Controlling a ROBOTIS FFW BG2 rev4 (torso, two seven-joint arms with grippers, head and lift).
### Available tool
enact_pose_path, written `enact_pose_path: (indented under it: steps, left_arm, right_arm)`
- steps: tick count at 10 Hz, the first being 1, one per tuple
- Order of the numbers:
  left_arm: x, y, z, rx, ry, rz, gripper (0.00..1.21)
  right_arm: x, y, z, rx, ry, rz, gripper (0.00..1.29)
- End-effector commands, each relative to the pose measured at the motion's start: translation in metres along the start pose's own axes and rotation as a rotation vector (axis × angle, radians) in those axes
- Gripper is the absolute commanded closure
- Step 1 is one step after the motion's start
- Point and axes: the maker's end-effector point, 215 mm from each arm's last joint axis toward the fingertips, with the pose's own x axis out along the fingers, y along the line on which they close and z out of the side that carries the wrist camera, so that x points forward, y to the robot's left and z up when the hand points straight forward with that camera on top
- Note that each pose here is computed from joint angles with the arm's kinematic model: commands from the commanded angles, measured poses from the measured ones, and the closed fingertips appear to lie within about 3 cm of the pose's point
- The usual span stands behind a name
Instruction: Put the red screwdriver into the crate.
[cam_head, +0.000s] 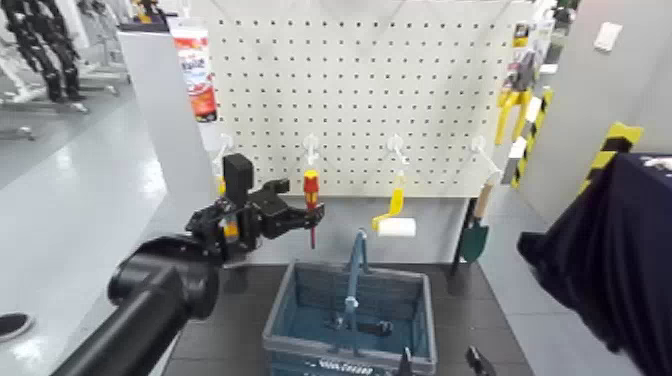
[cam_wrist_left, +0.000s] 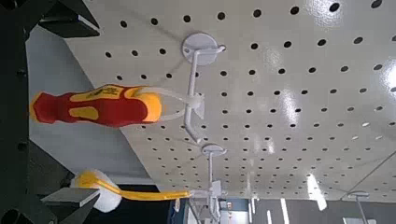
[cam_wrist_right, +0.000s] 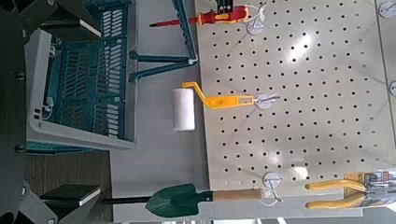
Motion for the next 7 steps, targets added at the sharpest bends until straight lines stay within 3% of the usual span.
enact_pose_path:
  steps: [1, 3, 5, 7]
  left_arm:
    - [0.0075, -0.0010, 0.0057, -0.011, -0.007, -0.015, 0.10]
    - [0.0098, -0.0028, 0.0051, -0.013, -0.004, -0.023, 0.20]
    - [0.0085, 0.0004, 0.0023, -0.022, 0.003, -0.017, 0.82]
    - [0.0072, 0.0027, 0.0037, -0.025, -0.004, -0.011, 1.10]
  right_arm:
    - [0.0012, 0.0003, 0.0031, 0.000, -0.009, 0.001, 0.14]
    - [0.0010, 0.0008, 0.0034, 0.000, -0.010, 0.003, 0.14]
    - [0.0010, 0.0008, 0.0030, -0.001, -0.009, 0.003, 0.14]
    - [0.0010, 0.0008, 0.0030, -0.001, -0.009, 0.003, 0.14]
